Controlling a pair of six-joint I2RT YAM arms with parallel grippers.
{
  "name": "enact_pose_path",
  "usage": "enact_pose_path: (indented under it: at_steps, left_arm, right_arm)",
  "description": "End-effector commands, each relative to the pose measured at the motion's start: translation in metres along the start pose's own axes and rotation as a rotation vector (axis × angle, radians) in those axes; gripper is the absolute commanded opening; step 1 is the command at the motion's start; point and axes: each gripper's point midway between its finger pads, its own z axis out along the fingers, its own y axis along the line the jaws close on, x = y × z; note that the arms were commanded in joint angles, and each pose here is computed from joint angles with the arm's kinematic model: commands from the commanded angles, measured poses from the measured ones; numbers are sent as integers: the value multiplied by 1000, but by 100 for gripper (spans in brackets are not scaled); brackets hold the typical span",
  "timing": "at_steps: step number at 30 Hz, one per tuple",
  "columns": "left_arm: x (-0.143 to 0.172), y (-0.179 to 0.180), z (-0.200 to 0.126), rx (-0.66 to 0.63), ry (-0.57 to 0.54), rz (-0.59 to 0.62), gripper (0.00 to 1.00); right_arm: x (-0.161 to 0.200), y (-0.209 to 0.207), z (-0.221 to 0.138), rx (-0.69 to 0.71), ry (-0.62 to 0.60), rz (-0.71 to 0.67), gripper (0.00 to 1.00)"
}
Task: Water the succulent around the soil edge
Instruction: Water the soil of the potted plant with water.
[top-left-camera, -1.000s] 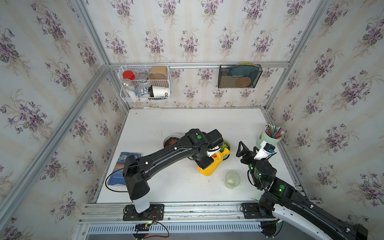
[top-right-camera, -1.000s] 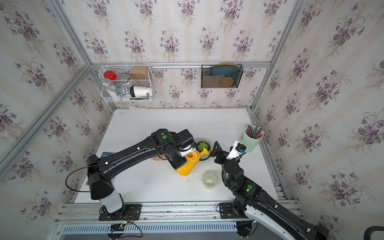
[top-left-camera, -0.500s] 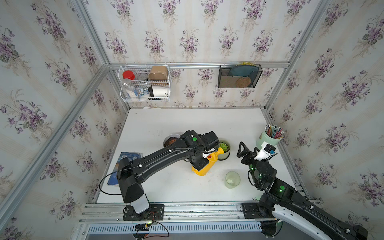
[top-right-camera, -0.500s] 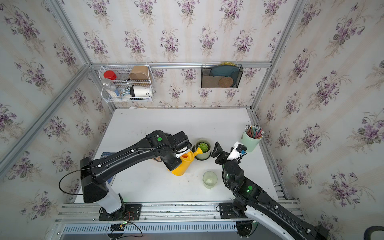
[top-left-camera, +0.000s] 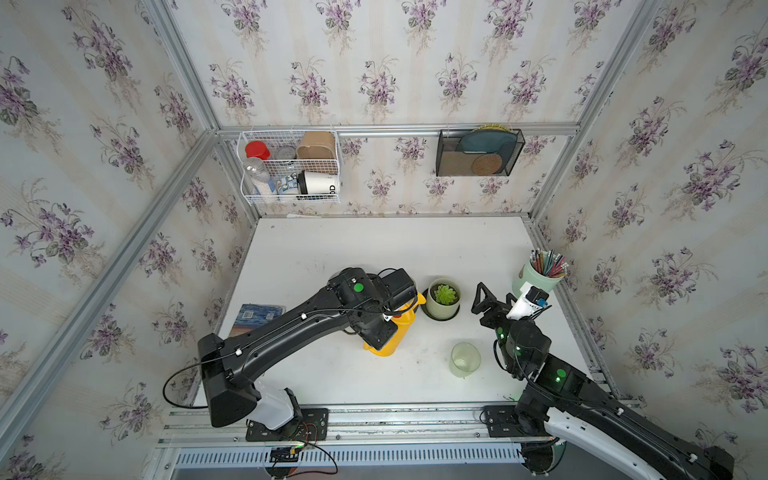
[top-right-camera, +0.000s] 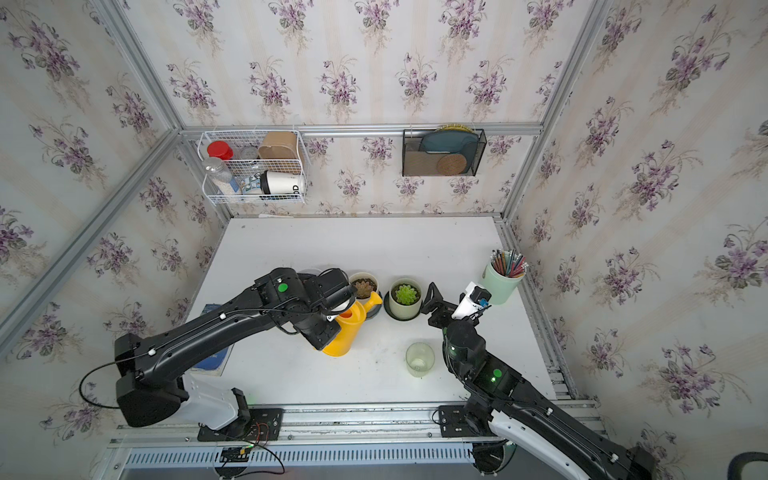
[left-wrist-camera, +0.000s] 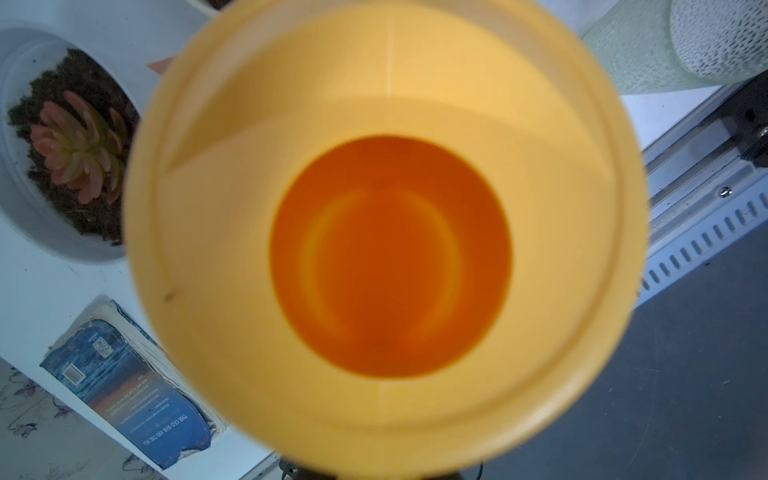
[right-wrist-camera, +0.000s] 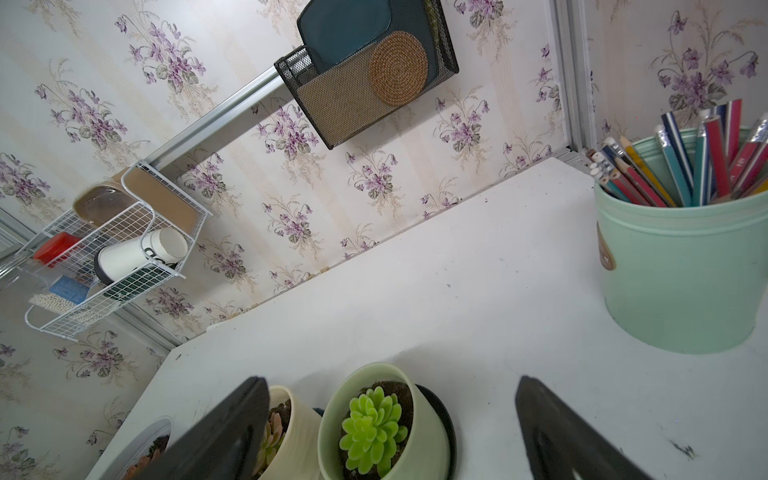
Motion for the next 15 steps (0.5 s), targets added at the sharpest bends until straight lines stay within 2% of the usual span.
enact_pose_path:
  at_steps: [1, 8, 10, 15]
  left_arm:
    - [15, 4, -9, -6, 20, -83, 0]
    - [44, 23, -20, -96, 99, -132, 0]
    - [52, 28, -25, -109, 89, -148, 0]
    - [48, 36, -24, -133, 77, -180, 0]
  right_arm:
    - [-5, 5, 1, -14, -26, 16, 97]
    - [-4, 7, 3, -18, -31, 11, 97]
    - [-4, 7, 4, -21, -32, 9, 97]
    - [-4, 8, 4, -22, -37, 3, 97]
